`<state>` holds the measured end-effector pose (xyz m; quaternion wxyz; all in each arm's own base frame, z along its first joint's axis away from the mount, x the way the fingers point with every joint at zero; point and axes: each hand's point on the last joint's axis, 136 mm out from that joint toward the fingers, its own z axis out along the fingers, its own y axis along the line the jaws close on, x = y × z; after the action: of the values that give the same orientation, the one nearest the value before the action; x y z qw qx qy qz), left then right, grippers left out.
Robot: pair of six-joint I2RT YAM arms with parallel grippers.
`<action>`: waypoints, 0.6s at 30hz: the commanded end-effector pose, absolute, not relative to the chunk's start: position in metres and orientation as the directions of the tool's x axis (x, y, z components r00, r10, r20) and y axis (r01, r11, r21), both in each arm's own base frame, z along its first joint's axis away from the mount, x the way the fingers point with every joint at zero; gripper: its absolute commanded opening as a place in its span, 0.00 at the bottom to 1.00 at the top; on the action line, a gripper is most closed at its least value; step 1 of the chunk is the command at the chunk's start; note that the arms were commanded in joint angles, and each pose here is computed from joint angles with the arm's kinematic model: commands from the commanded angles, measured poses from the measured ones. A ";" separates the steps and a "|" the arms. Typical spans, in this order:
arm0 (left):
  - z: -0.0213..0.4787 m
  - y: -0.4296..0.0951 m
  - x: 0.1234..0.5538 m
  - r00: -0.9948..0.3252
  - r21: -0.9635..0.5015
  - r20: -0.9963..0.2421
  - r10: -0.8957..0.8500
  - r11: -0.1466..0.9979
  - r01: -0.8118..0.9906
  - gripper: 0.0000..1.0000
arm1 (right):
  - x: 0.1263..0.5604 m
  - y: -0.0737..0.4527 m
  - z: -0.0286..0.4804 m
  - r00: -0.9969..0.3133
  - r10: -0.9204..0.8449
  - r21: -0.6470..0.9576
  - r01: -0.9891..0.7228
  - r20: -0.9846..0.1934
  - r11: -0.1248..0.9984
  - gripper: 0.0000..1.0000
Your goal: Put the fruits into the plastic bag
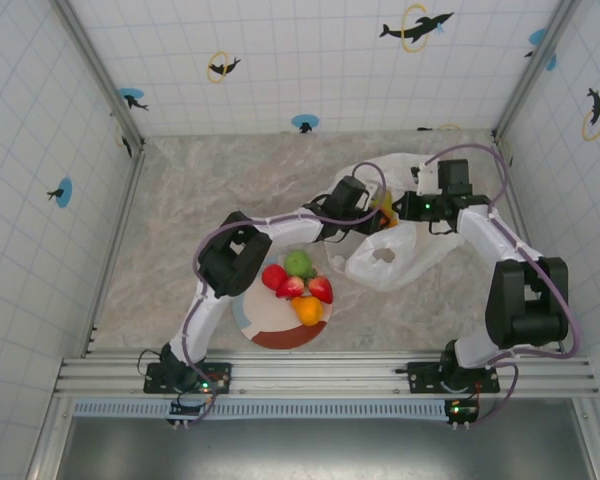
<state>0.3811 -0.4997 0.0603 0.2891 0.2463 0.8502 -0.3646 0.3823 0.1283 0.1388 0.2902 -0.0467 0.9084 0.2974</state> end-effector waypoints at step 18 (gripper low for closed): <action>0.113 -0.495 0.395 -0.653 -0.479 -0.751 0.092 0.604 0.637 0.95 | 0.379 0.108 0.139 -0.814 0.022 0.432 -0.286 -0.581 0.855 0.02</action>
<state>0.3885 -0.4985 0.0608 0.3086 0.2100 0.8484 -0.3754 0.3839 0.1126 0.1323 0.2954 -0.0459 0.9131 0.2774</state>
